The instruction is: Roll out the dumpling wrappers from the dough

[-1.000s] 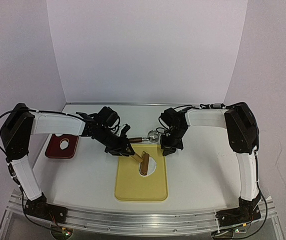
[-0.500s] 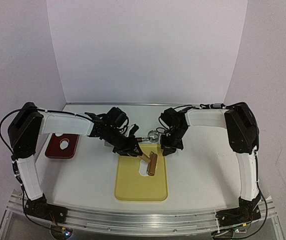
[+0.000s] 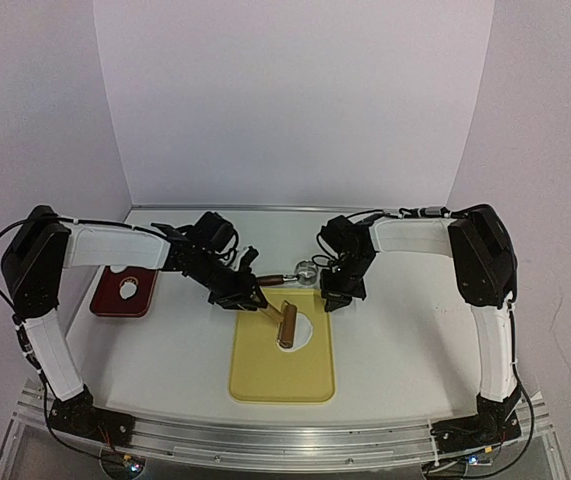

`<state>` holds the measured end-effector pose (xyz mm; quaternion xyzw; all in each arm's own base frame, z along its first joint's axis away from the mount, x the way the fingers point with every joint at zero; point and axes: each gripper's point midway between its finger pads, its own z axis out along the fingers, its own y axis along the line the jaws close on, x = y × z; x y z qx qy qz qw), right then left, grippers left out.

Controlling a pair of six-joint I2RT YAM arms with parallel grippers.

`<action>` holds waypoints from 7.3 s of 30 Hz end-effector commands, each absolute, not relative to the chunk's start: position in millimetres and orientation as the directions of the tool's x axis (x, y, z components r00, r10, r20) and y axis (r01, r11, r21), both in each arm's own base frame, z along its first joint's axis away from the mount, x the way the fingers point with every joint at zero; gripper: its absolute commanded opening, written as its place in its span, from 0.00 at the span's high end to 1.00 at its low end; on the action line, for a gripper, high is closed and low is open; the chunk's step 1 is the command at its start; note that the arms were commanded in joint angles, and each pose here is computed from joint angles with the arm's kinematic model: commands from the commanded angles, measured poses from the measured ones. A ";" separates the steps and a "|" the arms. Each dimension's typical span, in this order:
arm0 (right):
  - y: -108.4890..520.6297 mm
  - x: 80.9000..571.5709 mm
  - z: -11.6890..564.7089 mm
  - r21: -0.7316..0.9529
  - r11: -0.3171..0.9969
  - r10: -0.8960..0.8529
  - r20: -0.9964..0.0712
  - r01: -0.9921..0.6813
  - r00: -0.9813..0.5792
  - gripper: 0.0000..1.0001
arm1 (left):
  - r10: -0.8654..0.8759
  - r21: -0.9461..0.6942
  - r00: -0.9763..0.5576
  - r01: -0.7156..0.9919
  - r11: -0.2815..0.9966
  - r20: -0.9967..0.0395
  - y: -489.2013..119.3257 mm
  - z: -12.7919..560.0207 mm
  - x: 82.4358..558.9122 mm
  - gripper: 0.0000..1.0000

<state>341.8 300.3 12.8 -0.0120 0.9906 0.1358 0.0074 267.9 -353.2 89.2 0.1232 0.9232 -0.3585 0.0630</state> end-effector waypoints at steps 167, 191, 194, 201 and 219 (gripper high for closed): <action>297.9 354.1 101.0 0.312 0.943 -0.047 -0.226 -0.118 -0.973 0.37 | -0.135 -0.550 -0.945 0.055 0.834 -0.299 -214.8 169.7 294.4 1.00; 300.5 354.8 121.0 0.331 0.930 -0.068 -0.269 -0.159 -0.961 0.14 | -0.370 -0.535 -0.927 -0.284 0.795 -0.058 -142.7 55.4 220.2 0.50; 293.8 361.3 148.1 0.295 0.933 -0.087 -0.370 -0.206 -0.925 0.14 | -0.387 -0.470 -0.918 -0.307 0.827 -0.081 -128.3 54.2 215.2 0.33; 284.8 374.0 164.5 0.209 0.948 -0.129 -0.434 -0.238 -0.892 0.16 | -0.469 -0.375 -0.873 -0.392 0.840 -0.137 -102.7 77.3 215.0 0.08; 303.9 446.3 95.5 0.227 0.947 -0.151 -0.316 -0.229 -0.937 0.47 | -0.468 -0.529 -0.811 -0.240 0.814 -0.351 -127.5 198.3 292.8 0.03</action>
